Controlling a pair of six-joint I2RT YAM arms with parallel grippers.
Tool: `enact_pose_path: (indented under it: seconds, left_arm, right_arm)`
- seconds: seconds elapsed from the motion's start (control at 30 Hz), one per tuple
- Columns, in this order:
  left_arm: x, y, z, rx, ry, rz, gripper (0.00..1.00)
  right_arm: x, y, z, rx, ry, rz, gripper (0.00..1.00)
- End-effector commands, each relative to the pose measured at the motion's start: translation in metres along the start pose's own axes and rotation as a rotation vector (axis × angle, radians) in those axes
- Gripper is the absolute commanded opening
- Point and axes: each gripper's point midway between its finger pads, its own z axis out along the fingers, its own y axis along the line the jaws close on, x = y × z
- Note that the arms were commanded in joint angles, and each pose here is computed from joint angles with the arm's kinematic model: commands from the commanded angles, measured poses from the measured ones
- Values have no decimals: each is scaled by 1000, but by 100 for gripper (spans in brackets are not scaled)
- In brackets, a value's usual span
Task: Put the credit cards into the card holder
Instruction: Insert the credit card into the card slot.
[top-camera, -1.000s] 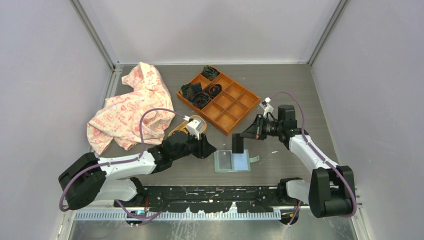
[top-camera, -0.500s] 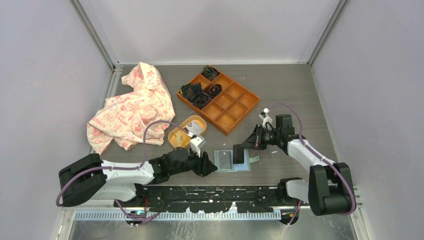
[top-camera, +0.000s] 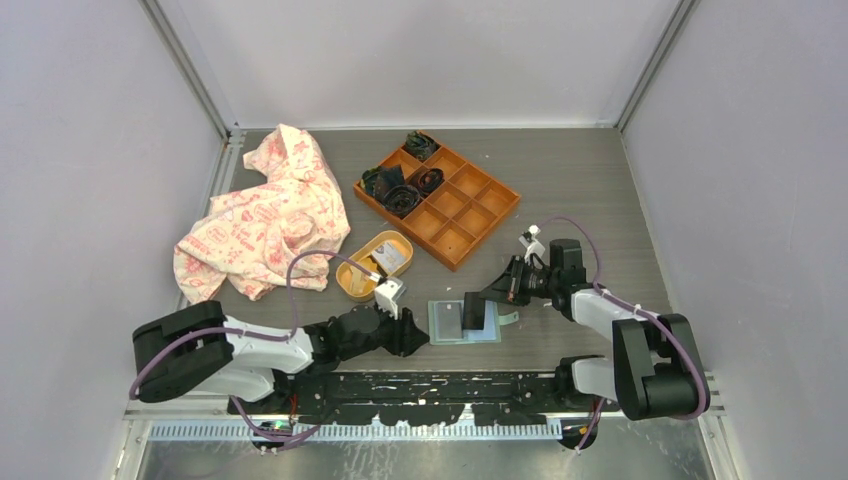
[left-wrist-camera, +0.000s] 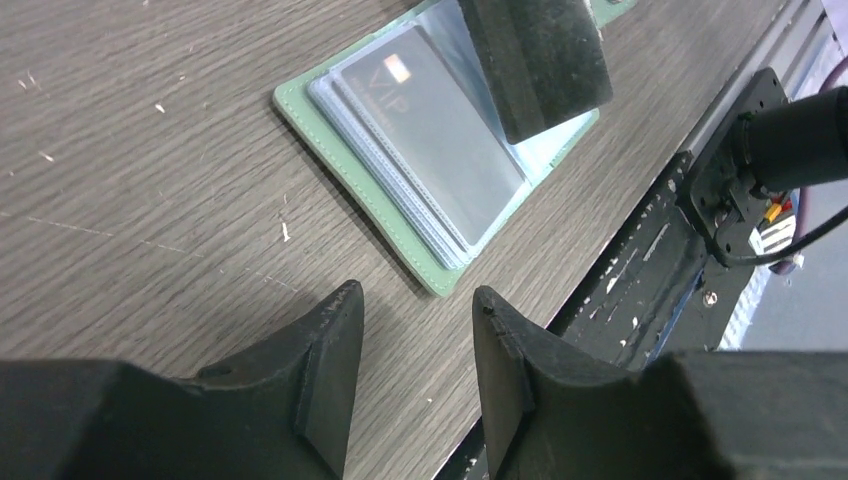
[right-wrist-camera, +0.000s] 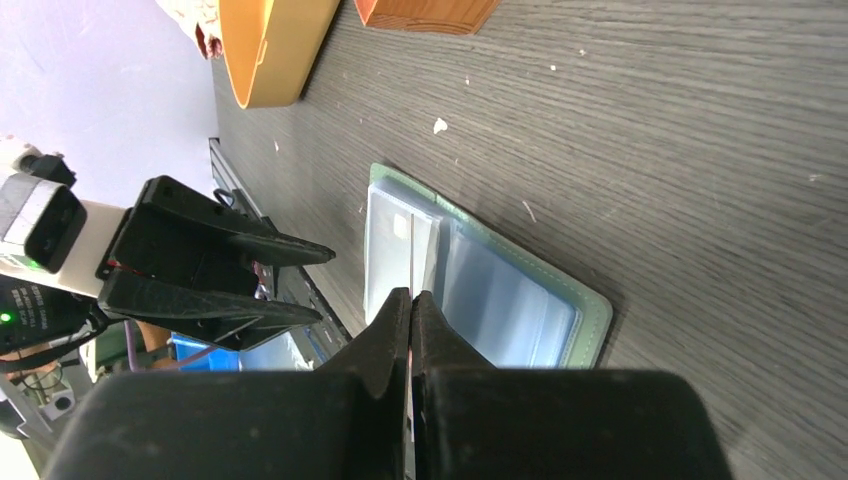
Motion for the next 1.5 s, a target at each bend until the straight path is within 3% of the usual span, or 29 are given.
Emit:
enact_pose_path:
  seconds: [0.0, 0.67, 1.47]
  left_arm:
    - [-22, -12, 10, 11, -89, -155, 45]
    - [6, -3, 31, -80, 28, -280, 42]
    - [12, -5, 46, -78, 41, -323, 39]
  right_arm:
    - [-12, 2, 3, -12, -50, -50, 1]
    - [-2, -8, 9, 29, -14, -20, 1]
    - [17, -16, 13, 64, 72, 68, 1]
